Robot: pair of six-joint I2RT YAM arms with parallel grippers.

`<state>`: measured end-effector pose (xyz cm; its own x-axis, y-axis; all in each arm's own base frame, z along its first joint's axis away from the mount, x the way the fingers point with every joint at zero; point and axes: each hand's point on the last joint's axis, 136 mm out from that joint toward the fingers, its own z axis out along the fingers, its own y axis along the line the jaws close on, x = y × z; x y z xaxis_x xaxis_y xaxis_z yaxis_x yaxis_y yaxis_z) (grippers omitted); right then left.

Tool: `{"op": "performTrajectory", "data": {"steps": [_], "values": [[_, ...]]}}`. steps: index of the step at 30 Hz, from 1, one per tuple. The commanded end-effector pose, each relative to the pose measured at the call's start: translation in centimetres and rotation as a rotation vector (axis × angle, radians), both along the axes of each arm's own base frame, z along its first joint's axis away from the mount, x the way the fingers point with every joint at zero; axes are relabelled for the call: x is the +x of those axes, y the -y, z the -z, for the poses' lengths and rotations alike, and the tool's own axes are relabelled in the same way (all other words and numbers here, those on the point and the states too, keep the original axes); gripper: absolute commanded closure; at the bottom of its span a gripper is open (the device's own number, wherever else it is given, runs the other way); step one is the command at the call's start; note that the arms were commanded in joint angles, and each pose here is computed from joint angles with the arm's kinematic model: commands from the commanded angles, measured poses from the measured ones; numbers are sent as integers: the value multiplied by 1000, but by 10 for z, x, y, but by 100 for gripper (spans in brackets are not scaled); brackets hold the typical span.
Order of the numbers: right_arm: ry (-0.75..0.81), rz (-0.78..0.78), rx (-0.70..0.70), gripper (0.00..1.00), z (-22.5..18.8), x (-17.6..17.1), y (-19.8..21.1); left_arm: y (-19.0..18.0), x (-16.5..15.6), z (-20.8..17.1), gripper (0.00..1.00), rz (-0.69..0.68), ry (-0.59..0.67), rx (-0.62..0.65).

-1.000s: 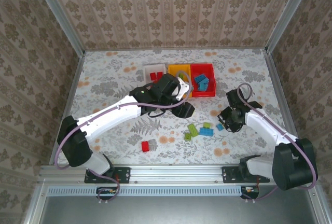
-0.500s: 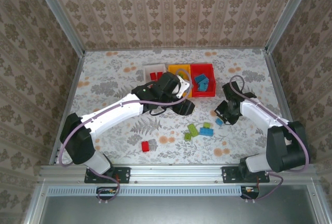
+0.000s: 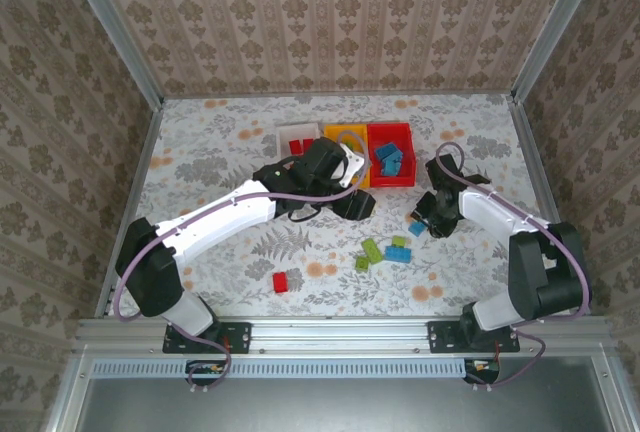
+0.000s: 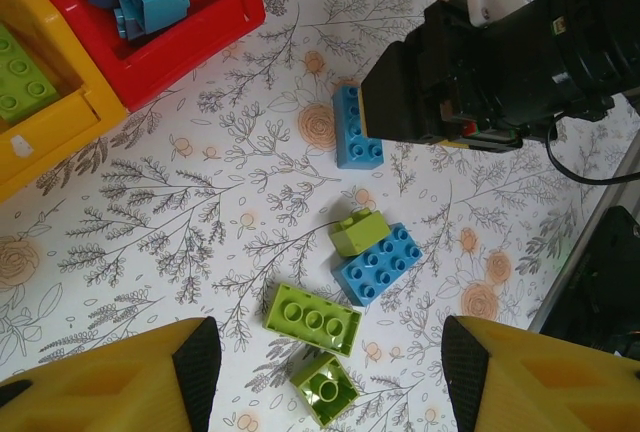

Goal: Sort the legos into containers by color

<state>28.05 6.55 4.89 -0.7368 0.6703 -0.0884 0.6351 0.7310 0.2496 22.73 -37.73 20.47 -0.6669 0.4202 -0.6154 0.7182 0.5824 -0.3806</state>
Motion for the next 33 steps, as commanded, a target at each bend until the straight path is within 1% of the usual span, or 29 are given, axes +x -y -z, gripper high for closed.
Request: {"op": "performTrajectory", "data": {"steps": [1,3,5,8,11,13,17,19,21,23,27,29,33], "values": [[26,-28,-13,42,-13,4,1,0,5,-7,37,-21,10,-20],[-4,-30,-12,34,-5,2,0,2,5,-7,37,-17,9,-24],[-19,-31,-8,30,0,4,-1,3,5,-7,37,-13,5,-27],[-18,-35,-8,28,6,13,-2,4,4,-10,37,-6,4,-39],[-38,-40,-13,29,15,20,-3,5,4,-11,37,-1,2,-47],[-58,-43,-15,34,21,20,-4,6,2,-11,37,0,-2,-48],[-84,-37,-14,52,32,17,-4,5,3,-11,37,-5,1,-45],[-62,-38,-21,63,27,19,-3,4,4,-12,37,-8,2,-45],[0,-51,-49,74,8,27,0,3,5,-13,37,-14,8,-42],[103,-107,-103,77,-25,41,-1,2,7,-19,37,-26,22,-46],[276,-244,-187,79,-87,78,-16,-7,23,-34,37,-98,54,-57],[320,-286,-205,78,-101,99,-22,-13,35,-40,37,-150,60,-75],[328,-367,-191,79,-104,152,-43,-25,61,-52,37,-236,60,-110]]}}
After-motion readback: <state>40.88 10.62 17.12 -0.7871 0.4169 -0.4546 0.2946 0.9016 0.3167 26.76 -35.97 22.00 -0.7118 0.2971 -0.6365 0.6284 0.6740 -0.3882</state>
